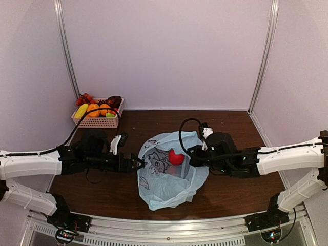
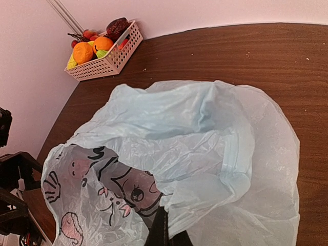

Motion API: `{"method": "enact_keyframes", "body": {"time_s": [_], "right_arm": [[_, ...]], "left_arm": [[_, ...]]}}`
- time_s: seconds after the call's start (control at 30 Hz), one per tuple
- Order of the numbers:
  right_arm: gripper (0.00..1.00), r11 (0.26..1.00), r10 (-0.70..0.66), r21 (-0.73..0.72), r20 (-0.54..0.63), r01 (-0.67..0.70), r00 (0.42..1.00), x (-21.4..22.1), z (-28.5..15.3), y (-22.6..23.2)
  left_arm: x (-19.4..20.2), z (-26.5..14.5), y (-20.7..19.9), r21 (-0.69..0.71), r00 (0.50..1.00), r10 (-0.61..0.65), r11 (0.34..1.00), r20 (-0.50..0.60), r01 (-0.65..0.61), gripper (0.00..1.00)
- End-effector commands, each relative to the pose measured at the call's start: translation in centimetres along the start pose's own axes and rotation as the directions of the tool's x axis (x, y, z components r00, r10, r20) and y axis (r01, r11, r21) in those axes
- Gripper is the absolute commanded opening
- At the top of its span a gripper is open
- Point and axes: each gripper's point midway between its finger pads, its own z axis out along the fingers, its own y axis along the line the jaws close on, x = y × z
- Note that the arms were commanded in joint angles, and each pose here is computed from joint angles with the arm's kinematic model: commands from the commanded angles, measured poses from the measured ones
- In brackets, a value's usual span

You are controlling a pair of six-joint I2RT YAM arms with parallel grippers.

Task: Untie the knot of the plastic bag and take out the fruit
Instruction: Reach into the gripper of the takeout bag.

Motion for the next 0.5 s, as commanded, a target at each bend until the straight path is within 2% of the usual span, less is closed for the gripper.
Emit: {"method": "enact_keyframes", "body": {"time_s": [0.0, 0.13, 0.27, 0.47], "right_arm": [[0.0, 1.0, 0.005, 0.002, 0.0, -0.005, 1.0, 0.1, -0.3, -0.4], [0.0, 1.0, 0.003, 0.007, 0.007, -0.003, 1.0, 0.0, -0.5, -0.7], [0.0, 1.0, -0.005, 0.001, 0.01, 0.005, 1.0, -0.1, -0.7, -0.6], [0.0, 0.999, -0.013, -0.038, -0.014, 0.012, 1.0, 0.4, -0.5, 0.0]], "left_arm": [[-1.1, 1.3, -0.9, 0.067, 0.996, -0.046, 0.997, 0.073, 0.041, 0.97], [-0.6, 2.8, -0.2, 0.041, 0.998, -0.05, 0.998, 0.046, 0.048, 0.92], [-1.5, 3.4, -0.7, 0.031, 0.998, -0.018, 0.999, 0.067, 0.016, 0.77], [-2.9, 4.1, 0.2, -0.044, 0.994, 0.017, 0.999, 0.105, -0.012, 0.26]]}}
